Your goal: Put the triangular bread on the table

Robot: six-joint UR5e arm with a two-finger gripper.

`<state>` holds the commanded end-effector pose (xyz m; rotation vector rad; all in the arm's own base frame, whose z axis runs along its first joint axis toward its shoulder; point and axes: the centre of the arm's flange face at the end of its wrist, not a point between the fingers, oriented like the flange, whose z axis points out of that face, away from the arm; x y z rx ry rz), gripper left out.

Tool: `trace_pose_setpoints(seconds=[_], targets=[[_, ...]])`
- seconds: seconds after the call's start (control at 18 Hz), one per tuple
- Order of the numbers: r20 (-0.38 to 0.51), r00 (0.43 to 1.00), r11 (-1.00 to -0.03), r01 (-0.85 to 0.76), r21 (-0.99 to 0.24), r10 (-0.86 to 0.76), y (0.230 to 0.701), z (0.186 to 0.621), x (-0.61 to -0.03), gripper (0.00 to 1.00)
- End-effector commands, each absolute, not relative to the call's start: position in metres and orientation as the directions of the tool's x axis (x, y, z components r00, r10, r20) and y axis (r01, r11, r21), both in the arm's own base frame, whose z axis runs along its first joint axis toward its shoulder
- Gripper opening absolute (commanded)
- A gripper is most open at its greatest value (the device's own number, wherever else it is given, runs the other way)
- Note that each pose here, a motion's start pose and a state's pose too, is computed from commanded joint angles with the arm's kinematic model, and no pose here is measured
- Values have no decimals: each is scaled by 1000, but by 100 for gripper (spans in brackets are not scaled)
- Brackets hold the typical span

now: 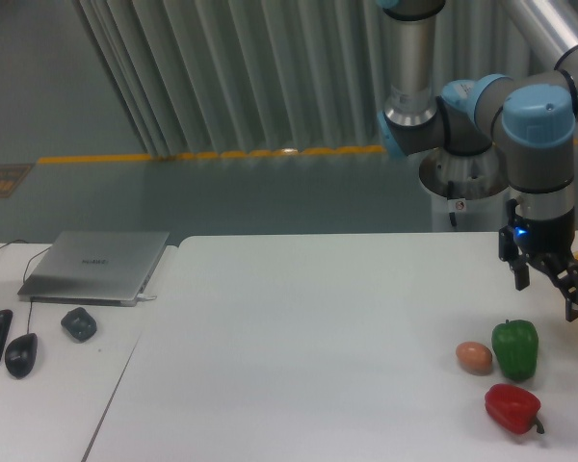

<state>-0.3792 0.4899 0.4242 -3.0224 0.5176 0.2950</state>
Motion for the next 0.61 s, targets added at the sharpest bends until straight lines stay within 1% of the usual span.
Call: trace_pose_setpoints(seconds=[0.33,0.61], targets=[[-201,930,-947,-320,-27,-309,489,424,-381,100],[-187,942,-957,-287,-32,-277,489,414,-378,100]])
